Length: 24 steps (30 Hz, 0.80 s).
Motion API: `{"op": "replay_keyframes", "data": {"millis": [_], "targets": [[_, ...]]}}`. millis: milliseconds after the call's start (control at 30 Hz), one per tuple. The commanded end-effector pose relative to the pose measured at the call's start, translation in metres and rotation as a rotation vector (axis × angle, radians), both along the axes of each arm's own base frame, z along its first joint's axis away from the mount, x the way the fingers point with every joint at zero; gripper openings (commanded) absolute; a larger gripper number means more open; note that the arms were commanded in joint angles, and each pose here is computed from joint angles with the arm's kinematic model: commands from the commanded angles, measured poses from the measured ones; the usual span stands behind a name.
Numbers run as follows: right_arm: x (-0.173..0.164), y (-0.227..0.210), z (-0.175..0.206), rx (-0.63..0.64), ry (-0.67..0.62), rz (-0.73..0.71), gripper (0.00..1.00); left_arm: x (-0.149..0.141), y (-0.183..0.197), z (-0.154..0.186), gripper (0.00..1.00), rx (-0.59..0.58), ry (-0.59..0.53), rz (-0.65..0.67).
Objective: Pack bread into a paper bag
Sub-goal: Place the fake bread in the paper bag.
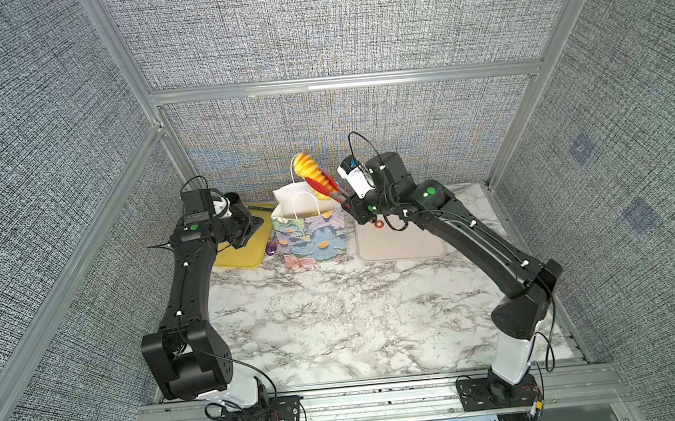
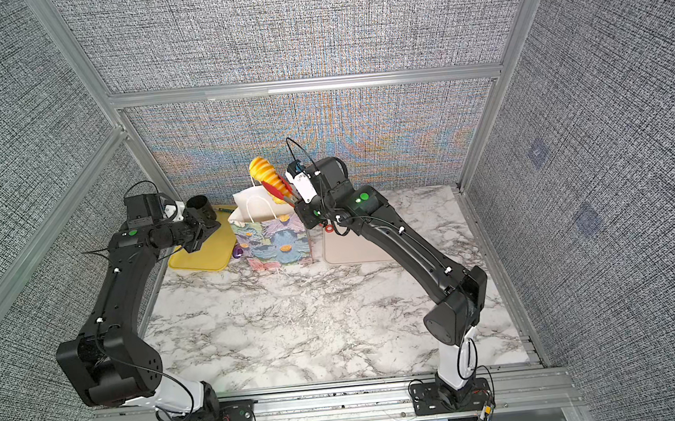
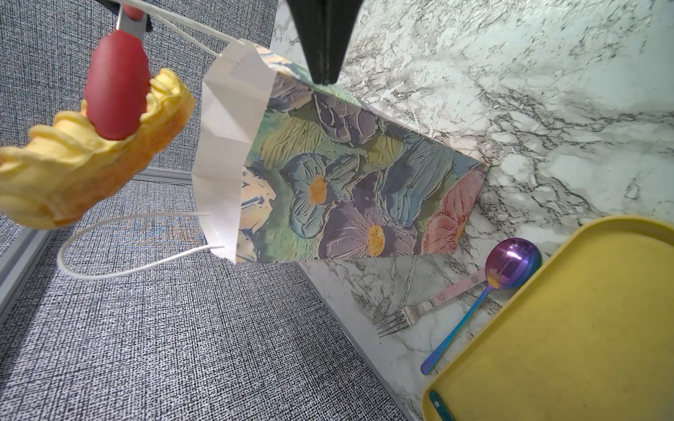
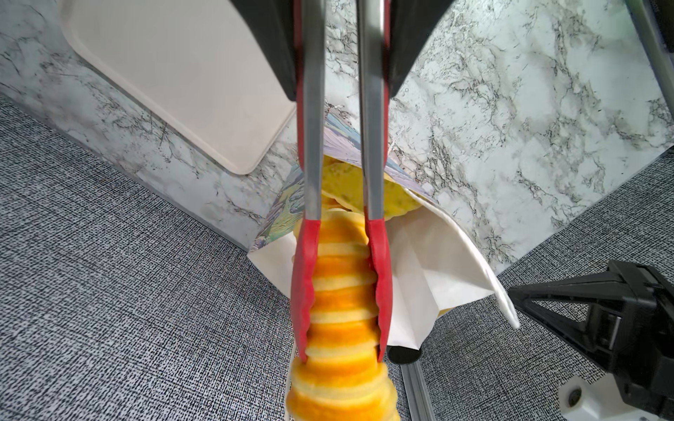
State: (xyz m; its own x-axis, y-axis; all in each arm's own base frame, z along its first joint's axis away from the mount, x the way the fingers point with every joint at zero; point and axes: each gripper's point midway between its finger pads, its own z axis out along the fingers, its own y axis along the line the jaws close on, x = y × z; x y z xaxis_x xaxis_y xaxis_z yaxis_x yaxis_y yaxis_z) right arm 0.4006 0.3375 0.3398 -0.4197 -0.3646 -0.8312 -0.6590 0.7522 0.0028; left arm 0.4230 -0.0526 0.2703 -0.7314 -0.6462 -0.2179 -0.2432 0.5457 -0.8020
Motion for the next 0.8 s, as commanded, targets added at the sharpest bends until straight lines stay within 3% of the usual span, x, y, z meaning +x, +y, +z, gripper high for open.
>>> {"op": "replay_keyframes", "data": {"millis": [0, 467, 767], "targets": [[0.0061, 0.0067, 0.008, 0.028, -0.043, 0.011, 0.36, 0.0013, 0.0004, 0.0015, 0.02, 0.006, -0.005, -0.003], [0.0076, -0.0002, -0.0019, -0.018, -0.028, -0.016, 0.5, 0.0025, 0.0008, -0.0003, 0.02, 0.007, -0.004, -0.001], [0.0075, -0.0013, 0.0047, -0.01, -0.041, -0.021, 0.51, 0.0027, 0.0007, 0.0014, 0.02, 0.005, -0.007, -0.001]]}}
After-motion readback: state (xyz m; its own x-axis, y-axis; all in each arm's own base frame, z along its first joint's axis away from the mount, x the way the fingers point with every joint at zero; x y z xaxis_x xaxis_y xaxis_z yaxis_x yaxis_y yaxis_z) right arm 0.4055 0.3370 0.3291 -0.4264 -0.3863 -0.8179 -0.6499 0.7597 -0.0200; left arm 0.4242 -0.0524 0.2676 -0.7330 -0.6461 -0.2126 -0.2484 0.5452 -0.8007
